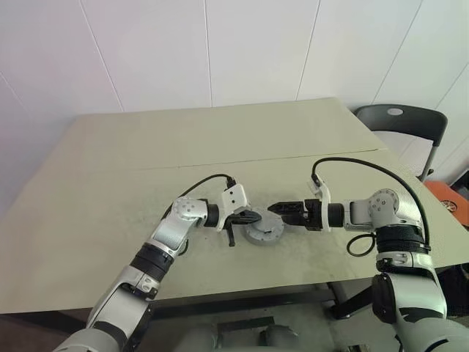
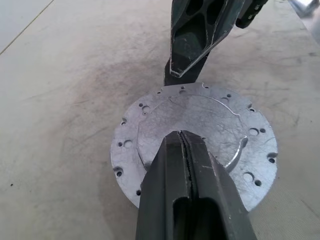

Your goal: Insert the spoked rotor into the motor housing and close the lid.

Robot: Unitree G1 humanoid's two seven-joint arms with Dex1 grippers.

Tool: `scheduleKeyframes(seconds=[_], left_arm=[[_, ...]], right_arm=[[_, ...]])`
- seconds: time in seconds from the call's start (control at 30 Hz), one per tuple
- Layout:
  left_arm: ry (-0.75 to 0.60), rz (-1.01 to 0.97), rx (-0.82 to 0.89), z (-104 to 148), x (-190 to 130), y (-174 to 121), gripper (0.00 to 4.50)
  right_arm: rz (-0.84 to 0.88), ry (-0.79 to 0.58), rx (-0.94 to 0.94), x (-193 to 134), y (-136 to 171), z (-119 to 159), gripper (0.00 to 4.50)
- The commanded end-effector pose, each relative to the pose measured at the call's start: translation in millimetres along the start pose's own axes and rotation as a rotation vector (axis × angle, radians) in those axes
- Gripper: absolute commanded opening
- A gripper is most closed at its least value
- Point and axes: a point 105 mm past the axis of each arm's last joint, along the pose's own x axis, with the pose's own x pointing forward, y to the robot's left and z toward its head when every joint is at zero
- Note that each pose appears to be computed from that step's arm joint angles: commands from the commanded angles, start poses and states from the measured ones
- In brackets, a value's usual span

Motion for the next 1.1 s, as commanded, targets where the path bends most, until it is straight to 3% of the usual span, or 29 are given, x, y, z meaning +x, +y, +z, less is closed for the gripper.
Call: scheduleKeyframes(seconds=[0.03, 0.07, 0.3, 0.67, 0.77, 1.0, 1.1], left_arm=[[0.096, -0.005, -0.028, -24.4, -2.0, -2.0, 0.00], [0.096, -0.014, -0.030, -24.5, -3.0, -2.7, 0.00], [0.105, -0.060, -0.040, -27.8, -13.5, -8.8, 0.00], [0.126, -0.060, -0.039, -34.0, -19.3, -10.2, 0.00], [0.125, -0.053, -0.034, -33.1, -19.5, -8.8, 0.00], [0.139, -0.045, -0.034, -36.7, -21.9, -8.6, 0.00], [0.140, -0.044, -0.034, -36.9, -22.2, -9.1, 0.00]], right_arm=[[0.078, 0.029, 0.013, 10.5, 13.2, -7.6, 3.94], [0.068, 0.039, 0.015, 9.6, 10.4, -11.0, 3.67], [-0.008, 0.084, 0.028, 0.7, -8.9, -25.3, 3.67], [0.113, 0.127, 0.027, 24.8, 17.8, -34.9, 3.67], [0.150, 0.079, 0.039, 29.6, 24.8, -26.1, 3.17], [0.355, -0.048, 0.050, 17.8, 54.7, -2.5, 1.37], [0.398, -0.071, 0.037, 13.6, 61.0, 0.2, 1.18]])
